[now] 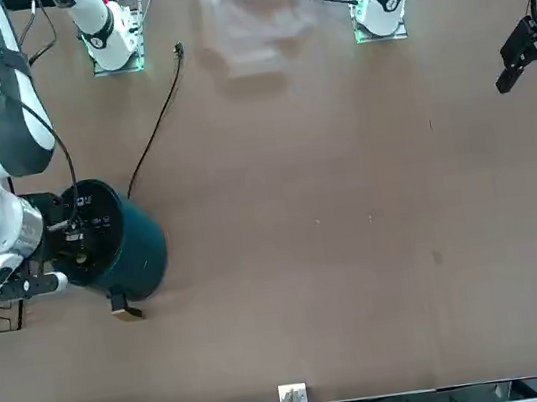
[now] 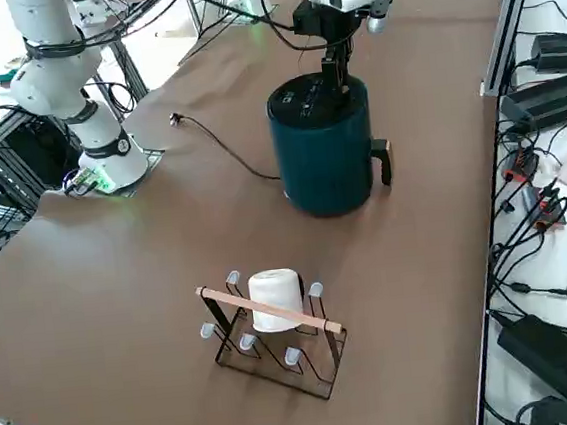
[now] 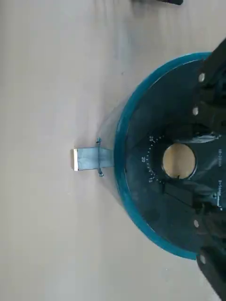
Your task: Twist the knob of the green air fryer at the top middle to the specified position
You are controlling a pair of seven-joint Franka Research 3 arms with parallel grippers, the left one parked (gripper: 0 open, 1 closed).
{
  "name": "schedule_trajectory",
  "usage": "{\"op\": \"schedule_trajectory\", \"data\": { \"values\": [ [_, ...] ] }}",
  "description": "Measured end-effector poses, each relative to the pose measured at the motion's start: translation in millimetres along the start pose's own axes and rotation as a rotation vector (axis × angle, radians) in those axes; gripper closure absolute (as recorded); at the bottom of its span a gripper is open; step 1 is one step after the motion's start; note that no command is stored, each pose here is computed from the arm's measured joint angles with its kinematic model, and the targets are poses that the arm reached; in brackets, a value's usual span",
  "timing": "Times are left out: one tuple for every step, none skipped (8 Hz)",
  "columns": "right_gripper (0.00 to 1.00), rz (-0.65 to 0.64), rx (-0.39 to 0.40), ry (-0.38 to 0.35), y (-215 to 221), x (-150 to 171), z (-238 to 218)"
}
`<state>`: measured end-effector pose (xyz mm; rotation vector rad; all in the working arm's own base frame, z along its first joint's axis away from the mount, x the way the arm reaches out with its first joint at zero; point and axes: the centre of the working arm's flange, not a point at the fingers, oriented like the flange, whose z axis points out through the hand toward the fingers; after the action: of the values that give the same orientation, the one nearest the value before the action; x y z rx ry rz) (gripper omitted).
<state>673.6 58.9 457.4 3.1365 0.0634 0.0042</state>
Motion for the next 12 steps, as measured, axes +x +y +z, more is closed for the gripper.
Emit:
{"op": "schedule_trajectory", "data": {
  "values": [
    [0.53,-0.001,0.0,-0.001,-0.1,-0.1,0.1],
    [0.54,-0.001,0.0,-0.002,0.0,-0.2,0.1],
    [0.54,-0.004,0.0,-0.002,0.0,-0.3,0.1],
    [0.54,-0.014,0.0,-0.003,0.0,-0.4,0.2],
    [0.54,-0.044,0.0,-0.006,0.2,-0.6,0.3],
    [0.54,-0.108,0.0,-0.007,0.6,-0.7,0.3],
    [0.54,-0.183,0.0,-0.007,1.5,-0.7,0.3],
    [0.54,-0.261,0.001,-0.007,2.2,-0.7,0.3],
    [0.54,-0.34,0.002,-0.007,2.9,-0.6,0.4],
    [0.54,-0.409,0.003,-0.007,3.7,-0.5,0.4],
    [0.54,-0.47,0.003,-0.007,3.9,-0.5,0.4],
    [0.54,-0.529,0.001,-0.007,4.2,-0.4,0.5]
  ]
}}
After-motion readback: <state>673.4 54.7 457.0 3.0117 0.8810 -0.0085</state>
